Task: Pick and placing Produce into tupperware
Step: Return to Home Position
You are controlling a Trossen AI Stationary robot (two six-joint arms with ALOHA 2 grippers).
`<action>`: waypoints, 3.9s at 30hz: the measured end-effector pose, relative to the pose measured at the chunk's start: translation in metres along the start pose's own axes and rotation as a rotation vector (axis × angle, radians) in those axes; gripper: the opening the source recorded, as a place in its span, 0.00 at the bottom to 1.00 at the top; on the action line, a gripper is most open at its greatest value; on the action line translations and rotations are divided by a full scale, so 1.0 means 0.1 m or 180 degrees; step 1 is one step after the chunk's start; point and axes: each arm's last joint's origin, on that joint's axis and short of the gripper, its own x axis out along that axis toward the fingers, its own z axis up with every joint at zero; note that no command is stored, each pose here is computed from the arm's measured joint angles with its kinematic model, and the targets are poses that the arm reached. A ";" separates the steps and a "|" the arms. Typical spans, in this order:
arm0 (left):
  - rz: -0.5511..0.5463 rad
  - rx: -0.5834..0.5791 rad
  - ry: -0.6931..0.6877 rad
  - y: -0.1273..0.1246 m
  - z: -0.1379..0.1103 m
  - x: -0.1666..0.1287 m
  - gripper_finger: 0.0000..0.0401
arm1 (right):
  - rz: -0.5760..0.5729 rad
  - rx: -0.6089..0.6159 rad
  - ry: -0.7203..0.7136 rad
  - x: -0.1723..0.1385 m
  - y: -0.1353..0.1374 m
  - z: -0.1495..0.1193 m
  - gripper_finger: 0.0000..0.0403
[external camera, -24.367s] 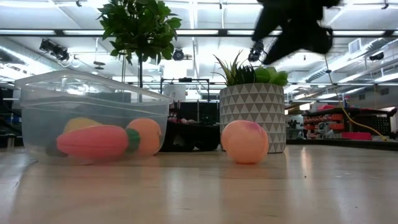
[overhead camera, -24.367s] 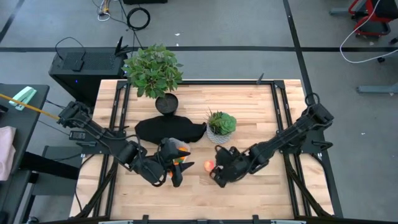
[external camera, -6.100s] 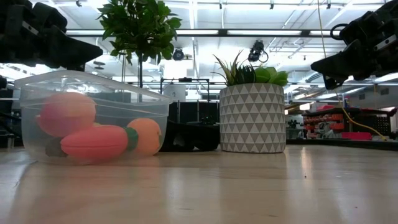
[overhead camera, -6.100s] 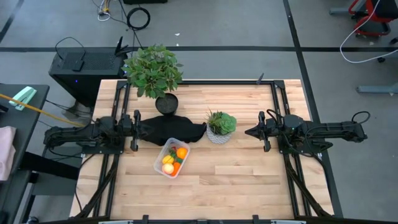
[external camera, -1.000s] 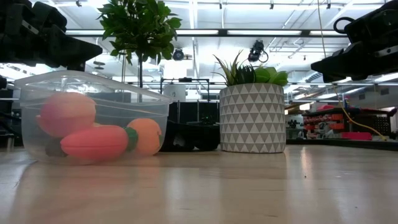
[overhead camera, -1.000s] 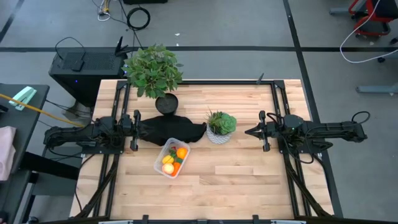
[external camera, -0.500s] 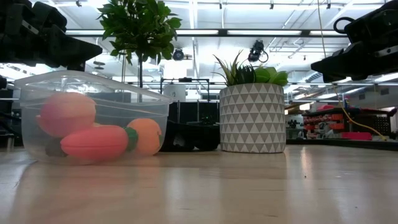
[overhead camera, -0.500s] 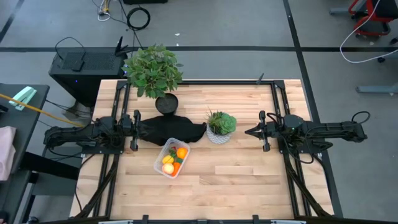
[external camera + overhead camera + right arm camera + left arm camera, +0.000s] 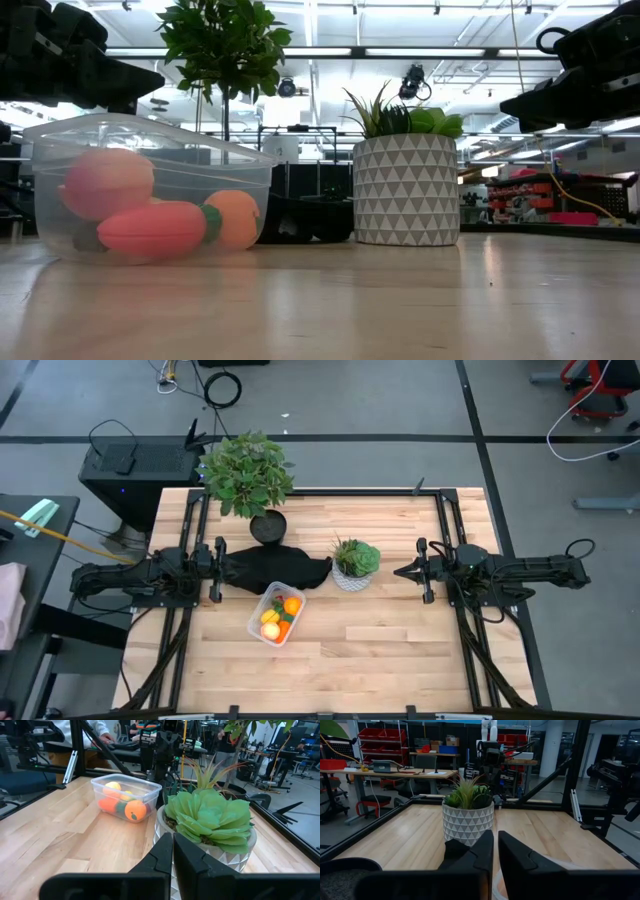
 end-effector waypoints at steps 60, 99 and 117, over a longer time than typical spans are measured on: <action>0.0000 0.0001 0.0001 0.00 0.00 0.00 0.08 | -0.0001 -0.0001 -0.0002 0.00 0.00 0.00 0.06; 0.0000 -0.0001 0.0000 0.00 0.00 0.00 0.09 | 0.0000 0.0000 -0.0001 0.00 0.00 0.00 0.06; -0.0001 0.0001 0.0000 0.00 0.00 0.00 0.10 | 0.0000 -0.0001 0.0000 0.00 0.00 0.00 0.06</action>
